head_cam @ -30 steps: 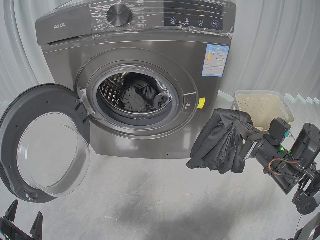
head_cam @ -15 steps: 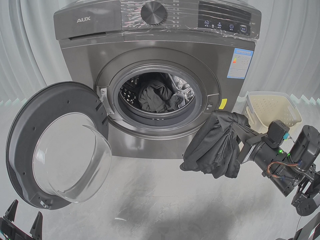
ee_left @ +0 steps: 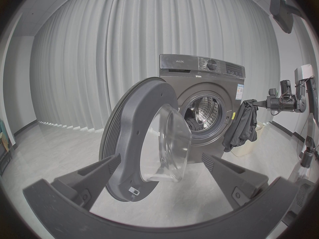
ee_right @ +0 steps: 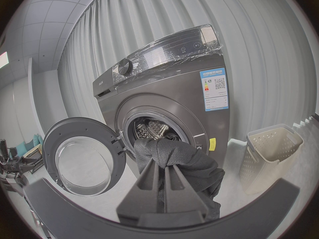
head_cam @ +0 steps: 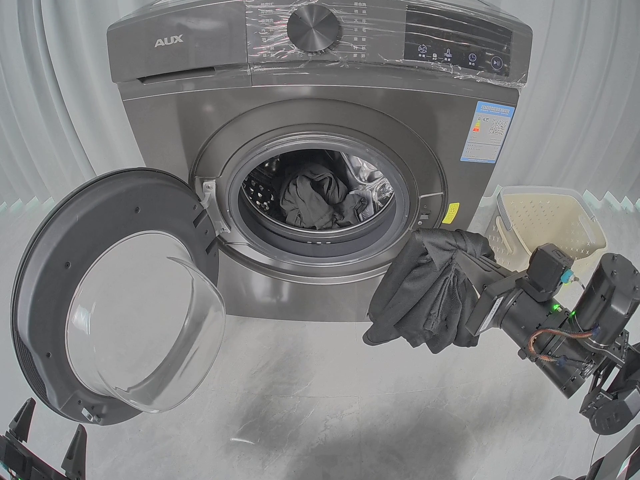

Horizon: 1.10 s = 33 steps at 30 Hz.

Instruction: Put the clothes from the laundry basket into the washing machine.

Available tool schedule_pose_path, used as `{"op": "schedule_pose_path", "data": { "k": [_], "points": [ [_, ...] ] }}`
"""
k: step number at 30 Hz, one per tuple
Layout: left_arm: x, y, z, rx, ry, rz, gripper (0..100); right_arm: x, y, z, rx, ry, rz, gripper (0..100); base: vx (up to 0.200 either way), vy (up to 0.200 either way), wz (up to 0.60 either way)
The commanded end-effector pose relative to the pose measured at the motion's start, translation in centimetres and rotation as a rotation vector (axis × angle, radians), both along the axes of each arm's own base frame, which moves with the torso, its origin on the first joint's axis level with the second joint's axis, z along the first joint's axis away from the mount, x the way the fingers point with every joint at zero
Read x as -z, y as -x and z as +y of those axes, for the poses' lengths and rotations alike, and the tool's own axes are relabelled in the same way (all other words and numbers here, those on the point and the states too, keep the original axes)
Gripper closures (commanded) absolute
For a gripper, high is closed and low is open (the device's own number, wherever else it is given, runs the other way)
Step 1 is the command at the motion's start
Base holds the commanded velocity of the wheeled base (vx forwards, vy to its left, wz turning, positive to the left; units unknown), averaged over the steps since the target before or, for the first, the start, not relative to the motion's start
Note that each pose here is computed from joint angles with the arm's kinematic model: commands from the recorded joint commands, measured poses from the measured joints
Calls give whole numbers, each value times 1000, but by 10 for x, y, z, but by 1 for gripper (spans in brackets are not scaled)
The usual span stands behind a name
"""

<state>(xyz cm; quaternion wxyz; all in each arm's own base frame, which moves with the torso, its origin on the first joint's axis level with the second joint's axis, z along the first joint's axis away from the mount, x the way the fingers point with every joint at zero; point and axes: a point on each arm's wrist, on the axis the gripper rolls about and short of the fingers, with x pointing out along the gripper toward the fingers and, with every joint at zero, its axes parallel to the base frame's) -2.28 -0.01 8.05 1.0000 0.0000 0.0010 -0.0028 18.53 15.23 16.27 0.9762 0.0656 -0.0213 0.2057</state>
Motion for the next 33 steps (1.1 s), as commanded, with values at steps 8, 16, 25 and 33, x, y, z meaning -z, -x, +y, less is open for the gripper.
{"op": "schedule_pose_path", "data": {
  "k": [8,16,25,33],
  "points": [
    [5,0,0,-1,-25,-2,0,1,-5,31,-93,-7,-7,100,0,0,0],
    [-68,10,-3,147,8,-148,0,5,-14,66,-151,-67,2,100,0,0,0],
    [-75,-44,-9,420,9,119,0,11,-22,81,-173,-106,-41,100,0,0,0],
    [-77,-96,-19,571,-16,200,0,6,-27,85,-168,-127,-60,100,0,0,0]
  ]
}}
